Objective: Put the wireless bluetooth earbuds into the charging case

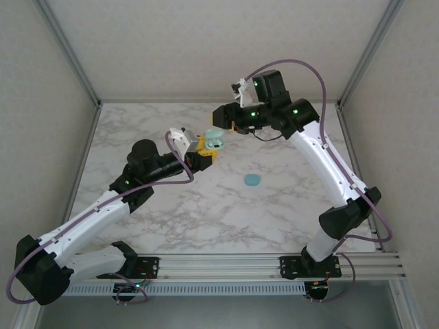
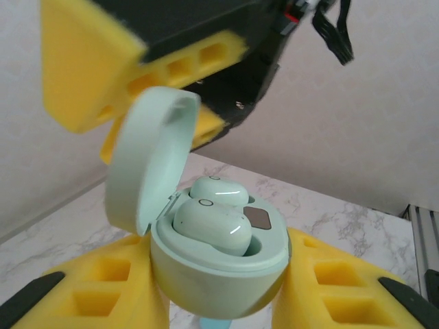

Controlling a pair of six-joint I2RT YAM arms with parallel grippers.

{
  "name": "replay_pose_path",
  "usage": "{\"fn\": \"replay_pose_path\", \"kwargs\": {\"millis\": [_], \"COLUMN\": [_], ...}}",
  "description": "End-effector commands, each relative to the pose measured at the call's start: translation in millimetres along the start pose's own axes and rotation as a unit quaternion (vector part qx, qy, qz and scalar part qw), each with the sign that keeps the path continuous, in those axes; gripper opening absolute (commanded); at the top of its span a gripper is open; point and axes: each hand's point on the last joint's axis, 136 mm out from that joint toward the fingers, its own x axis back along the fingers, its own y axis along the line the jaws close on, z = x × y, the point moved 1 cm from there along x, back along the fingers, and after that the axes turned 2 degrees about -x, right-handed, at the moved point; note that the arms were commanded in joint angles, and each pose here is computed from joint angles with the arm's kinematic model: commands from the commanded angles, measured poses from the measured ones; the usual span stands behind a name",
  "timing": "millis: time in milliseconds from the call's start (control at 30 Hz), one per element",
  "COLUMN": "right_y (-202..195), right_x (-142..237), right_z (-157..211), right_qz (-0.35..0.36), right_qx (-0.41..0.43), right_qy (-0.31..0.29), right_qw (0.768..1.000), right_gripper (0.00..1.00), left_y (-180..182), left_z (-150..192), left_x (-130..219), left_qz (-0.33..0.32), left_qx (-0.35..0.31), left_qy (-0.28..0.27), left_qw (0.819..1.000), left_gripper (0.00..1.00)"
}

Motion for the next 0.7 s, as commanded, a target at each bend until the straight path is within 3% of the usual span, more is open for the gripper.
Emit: {"fn": "replay_pose_path", "kwargs": {"millis": [0,233,467,667], "right_y": [15,22,30,28], "right_x": [15,22,16,13], "right_z": [19,31,42,47], "right_qz": [-0.040,-0.118,-0.198,-0.227], "right_qx": [0.003,-0.026,-0.055,-0.073], "right_qy": [0.017,0.030,0.080,0.100], "right_qw": [0.999,0.992,0.975,0.966], "right_gripper": [0.55,0.60,0.63,0.55], "left_y": [-1,-4,-5,-7], "left_z": [-25,-33,-45,-52], "left_x": [-2,-3,-2,-3], "left_qz": [-0.001,0.010,0.015,0.022], "left_qx": [0.007,0.012,0.022,0.029], "left_qy": [-0.038,-0.049,-0.070,-0.080], "left_qw": [0.999,0.999,0.997,0.996], "left_gripper": [0.23,0.23,0.23,0.24]}}
